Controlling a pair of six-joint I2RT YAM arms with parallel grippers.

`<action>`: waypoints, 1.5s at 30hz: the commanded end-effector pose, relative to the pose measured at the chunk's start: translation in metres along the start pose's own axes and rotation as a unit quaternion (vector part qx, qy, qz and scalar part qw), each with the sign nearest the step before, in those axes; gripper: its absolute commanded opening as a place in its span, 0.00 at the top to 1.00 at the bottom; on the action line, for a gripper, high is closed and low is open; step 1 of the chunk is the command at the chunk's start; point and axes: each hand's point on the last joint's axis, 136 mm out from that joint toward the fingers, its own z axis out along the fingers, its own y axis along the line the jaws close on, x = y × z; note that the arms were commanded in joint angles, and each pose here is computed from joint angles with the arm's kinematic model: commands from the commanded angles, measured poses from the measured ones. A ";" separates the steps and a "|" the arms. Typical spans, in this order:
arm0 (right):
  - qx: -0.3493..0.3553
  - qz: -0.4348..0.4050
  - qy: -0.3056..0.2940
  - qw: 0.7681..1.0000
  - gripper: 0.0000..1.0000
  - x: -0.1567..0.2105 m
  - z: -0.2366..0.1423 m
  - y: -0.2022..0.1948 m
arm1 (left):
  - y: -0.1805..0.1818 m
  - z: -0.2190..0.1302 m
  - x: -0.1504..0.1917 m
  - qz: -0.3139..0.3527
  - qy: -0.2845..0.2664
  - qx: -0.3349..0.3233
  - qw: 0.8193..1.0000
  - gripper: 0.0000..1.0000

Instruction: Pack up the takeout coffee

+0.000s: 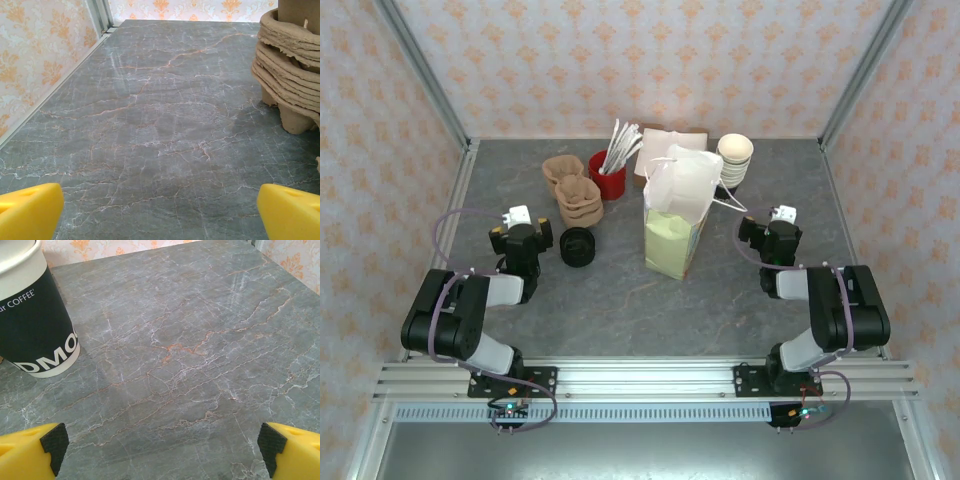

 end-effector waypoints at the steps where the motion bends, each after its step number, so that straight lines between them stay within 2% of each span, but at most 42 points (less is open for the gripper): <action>1: -0.002 -0.001 -0.007 1.000 0.01 -0.008 0.003 0.001 | 0.004 0.001 -0.012 -0.016 -0.016 -0.016 1.000 0.00; 16: -0.003 0.000 -0.011 1.000 0.01 -0.009 0.001 0.001 | 0.003 0.001 -0.012 -0.015 -0.017 -0.015 1.000 0.00; 21: 0.008 0.012 -0.033 0.999 0.01 -0.019 -0.011 -0.004 | -0.001 -0.007 -0.021 -0.009 -0.028 0.004 1.000 0.00; 24: 0.020 0.016 -0.027 0.999 0.01 -0.029 -0.022 -0.009 | 0.007 -0.020 -0.036 -0.010 -0.027 -0.018 0.999 0.00; 28: 0.054 0.025 -0.027 0.998 0.01 -0.046 -0.041 -0.021 | 0.023 -0.047 -0.065 -0.035 -0.054 -0.030 0.997 0.00; 33: 0.095 0.031 -0.053 0.994 0.01 -0.068 -0.072 -0.038 | 0.036 -0.089 -0.109 -0.055 -0.078 -0.013 0.995 0.00; 37: 0.131 0.073 -0.053 0.987 0.01 -0.086 -0.090 -0.050 | 0.059 -0.122 -0.135 -0.124 -0.084 -0.030 0.988 0.00; 39: 0.146 0.117 -0.041 0.981 0.01 -0.100 -0.097 -0.053 | 0.070 -0.135 -0.143 -0.171 -0.072 -0.046 0.982 0.00; 41: 0.126 0.148 -0.016 0.981 0.01 -0.118 -0.099 -0.042 | 0.076 -0.143 -0.146 -0.203 -0.042 -0.055 0.977 0.00; 45: 0.082 0.198 0.053 0.975 0.01 -0.145 -0.094 -0.014 | 0.059 -0.149 -0.152 -0.201 0.015 -0.014 0.979 0.00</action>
